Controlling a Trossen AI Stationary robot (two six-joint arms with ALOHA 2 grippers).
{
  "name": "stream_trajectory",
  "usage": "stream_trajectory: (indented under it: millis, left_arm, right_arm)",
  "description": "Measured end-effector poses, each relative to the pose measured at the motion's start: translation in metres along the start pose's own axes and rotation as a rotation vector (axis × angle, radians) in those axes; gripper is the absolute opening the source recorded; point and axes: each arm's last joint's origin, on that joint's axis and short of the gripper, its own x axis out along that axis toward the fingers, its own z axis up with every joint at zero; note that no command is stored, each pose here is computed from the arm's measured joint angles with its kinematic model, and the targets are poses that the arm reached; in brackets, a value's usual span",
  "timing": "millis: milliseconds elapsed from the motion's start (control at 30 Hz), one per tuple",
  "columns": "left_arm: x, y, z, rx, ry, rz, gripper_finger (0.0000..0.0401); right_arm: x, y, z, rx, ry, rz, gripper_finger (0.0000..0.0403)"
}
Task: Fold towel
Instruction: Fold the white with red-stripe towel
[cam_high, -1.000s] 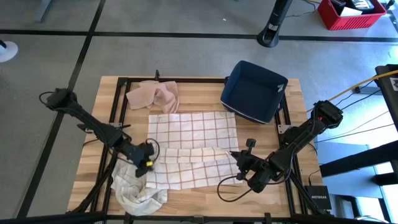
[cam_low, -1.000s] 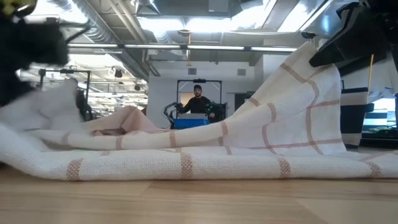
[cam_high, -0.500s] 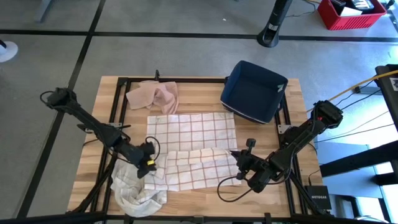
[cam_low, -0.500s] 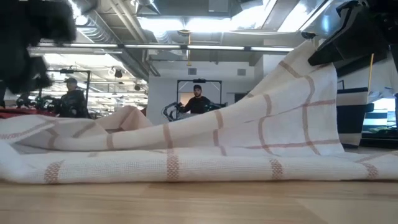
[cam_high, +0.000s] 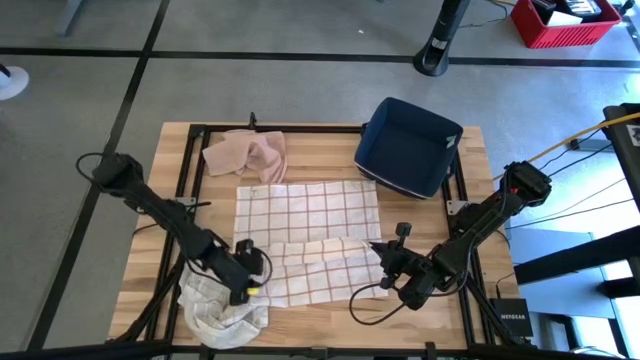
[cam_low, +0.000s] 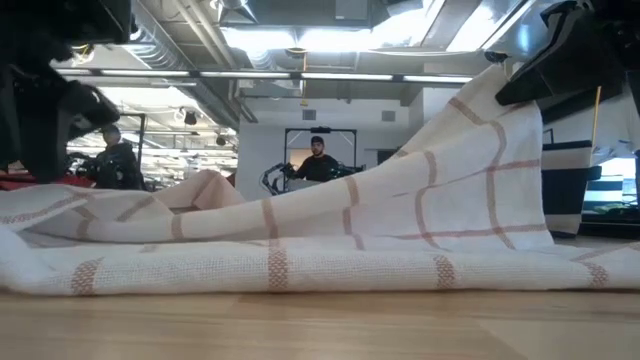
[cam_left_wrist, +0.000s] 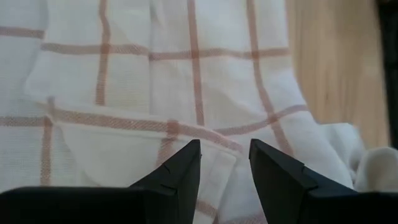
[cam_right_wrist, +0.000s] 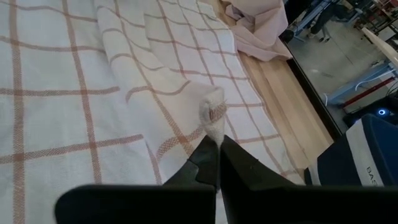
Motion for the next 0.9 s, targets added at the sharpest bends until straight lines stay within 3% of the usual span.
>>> stream_trajectory:
  millis: [133,267,400,500,700,900]
  left_arm:
    - [0.002,-0.013,0.010,0.056,0.086,0.111,0.0131]
    - [0.015,-0.006,0.001,0.106,0.211,0.239,0.0131]
    - [0.016,0.010,-0.009,0.050,0.326,0.422,0.0131]
    - [0.008,0.016,-0.010,-0.002,0.326,0.510,0.0131]
    - [-0.014,0.020,-0.003,-0.042,0.222,0.563,0.0131]
    - [-0.022,0.010,0.006,-0.226,0.063,0.442,0.0131]
  right_arm:
    - [0.000,0.000,0.000,0.000,-0.005,-0.008,0.0007]
    - [0.000,0.000,0.000,0.000,-0.005,-0.008,0.0007]
    - [0.000,0.000,0.000,0.000,-0.005,-0.009,0.0007]
    - [0.000,0.000,0.000,0.000,-0.006,-0.009,0.0007]
    - [0.002,-0.001,0.001,0.002,-0.005,-0.020,0.0007]
    - [0.001,-0.001,0.001,0.003,-0.004,-0.017,0.0007]
